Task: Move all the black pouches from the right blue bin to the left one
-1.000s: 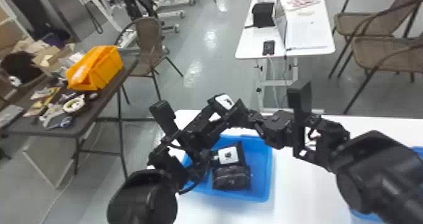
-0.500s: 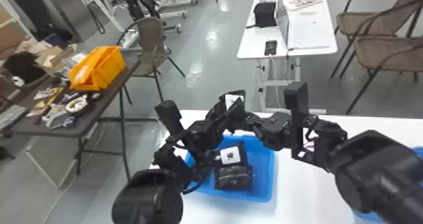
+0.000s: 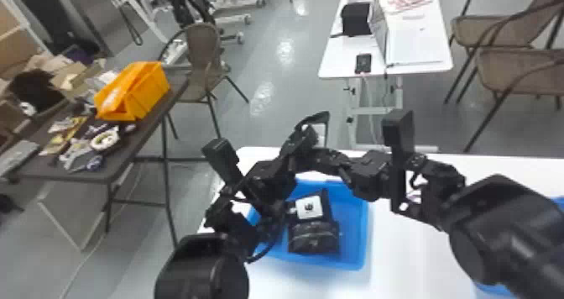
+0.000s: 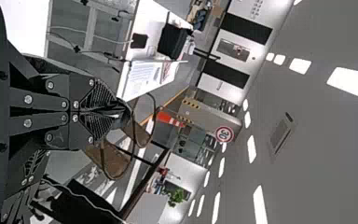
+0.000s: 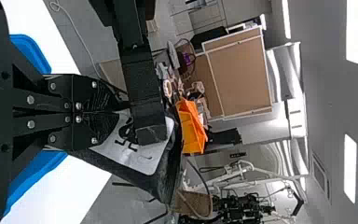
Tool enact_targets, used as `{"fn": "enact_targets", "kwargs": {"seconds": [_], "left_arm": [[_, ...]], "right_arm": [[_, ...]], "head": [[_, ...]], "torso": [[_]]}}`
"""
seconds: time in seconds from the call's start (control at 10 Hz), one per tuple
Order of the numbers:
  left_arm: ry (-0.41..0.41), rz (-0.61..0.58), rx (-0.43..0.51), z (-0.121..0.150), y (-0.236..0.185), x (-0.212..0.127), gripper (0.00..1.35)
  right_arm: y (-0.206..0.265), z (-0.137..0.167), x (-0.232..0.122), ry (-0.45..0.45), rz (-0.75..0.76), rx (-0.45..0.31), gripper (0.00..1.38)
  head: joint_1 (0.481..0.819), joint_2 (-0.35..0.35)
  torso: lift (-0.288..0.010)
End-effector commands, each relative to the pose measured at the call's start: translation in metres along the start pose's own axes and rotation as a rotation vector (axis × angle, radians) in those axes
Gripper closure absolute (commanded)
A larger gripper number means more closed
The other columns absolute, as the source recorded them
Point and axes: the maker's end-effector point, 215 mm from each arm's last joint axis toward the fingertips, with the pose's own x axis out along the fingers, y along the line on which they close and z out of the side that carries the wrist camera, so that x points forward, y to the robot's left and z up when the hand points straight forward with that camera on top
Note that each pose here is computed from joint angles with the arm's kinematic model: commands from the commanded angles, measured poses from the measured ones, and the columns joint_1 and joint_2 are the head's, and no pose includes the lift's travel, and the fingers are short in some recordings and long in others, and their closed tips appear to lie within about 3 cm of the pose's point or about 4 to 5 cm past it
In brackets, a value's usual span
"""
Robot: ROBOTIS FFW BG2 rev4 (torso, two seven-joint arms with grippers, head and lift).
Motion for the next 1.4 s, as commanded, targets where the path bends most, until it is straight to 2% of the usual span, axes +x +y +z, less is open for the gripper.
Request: {"fn": "enact_targets", "kwargs": {"seconds": [0.0,0.1,0.2,0.3,0.4,0.5,0.6,0.8,1.0,1.1,1.2,1.3], "left_arm": [[-0.045,0.026,0.006,0.009,0.007,-0.006,1.21],[-0.068,0.052,0.000,0.012,0.014,-0.011,1.21],[-0.083,0.083,-0.011,0.011,0.023,-0.019,1.21],[-0.094,0.120,0.001,0.011,0.036,-0.030,1.21],[-0.101,0.155,0.016,0.009,0.048,-0.042,1.21],[-0.112,0.209,0.043,0.007,0.062,-0.056,1.21],[-0.102,0.253,0.044,-0.007,0.073,-0.066,1.21],[-0.055,0.270,0.095,-0.038,0.078,-0.075,1.21],[-0.009,0.249,0.089,-0.069,0.069,-0.069,1.21],[-0.037,0.219,0.059,-0.071,0.061,-0.065,0.98],[-0.058,0.194,0.068,-0.064,0.058,-0.064,0.34],[-0.077,0.181,0.097,-0.053,0.057,-0.064,0.00]], "right_arm": [[-0.001,-0.003,-0.001,-0.010,-0.004,0.020,1.27],[-0.005,0.000,-0.004,-0.040,-0.016,0.024,0.96],[-0.017,0.002,-0.014,-0.074,-0.055,0.025,0.49],[-0.037,0.000,-0.032,-0.103,-0.120,0.036,0.12],[-0.061,0.000,-0.057,-0.155,-0.199,0.058,0.05],[-0.088,0.005,-0.091,-0.208,-0.305,0.029,0.13],[-0.116,-0.002,-0.132,-0.243,-0.444,0.034,0.19],[-0.147,-0.019,-0.203,-0.297,-0.665,0.061,0.21],[-0.163,-0.025,-0.241,-0.310,-0.755,0.068,0.21],[-0.168,-0.024,-0.251,-0.315,-0.773,0.067,0.21],[-0.170,-0.022,-0.254,-0.318,-0.777,0.061,0.21],[-0.170,-0.018,-0.258,-0.321,-0.779,0.047,0.21]], "head": [[0.695,0.338],[0.695,0.344],[0.695,0.350],[0.695,0.350],[0.695,0.349],[0.695,0.338],[0.695,0.318],[0.695,0.261],[0.695,0.173],[0.695,0.136],[0.695,0.123],[0.695,0.099]], "torso": [[0.000],[0.000],[0.000],[0.000],[0.000],[0.000],[0.000],[0.000],[0.000],[0.000],[0.000],[0.000]]}}
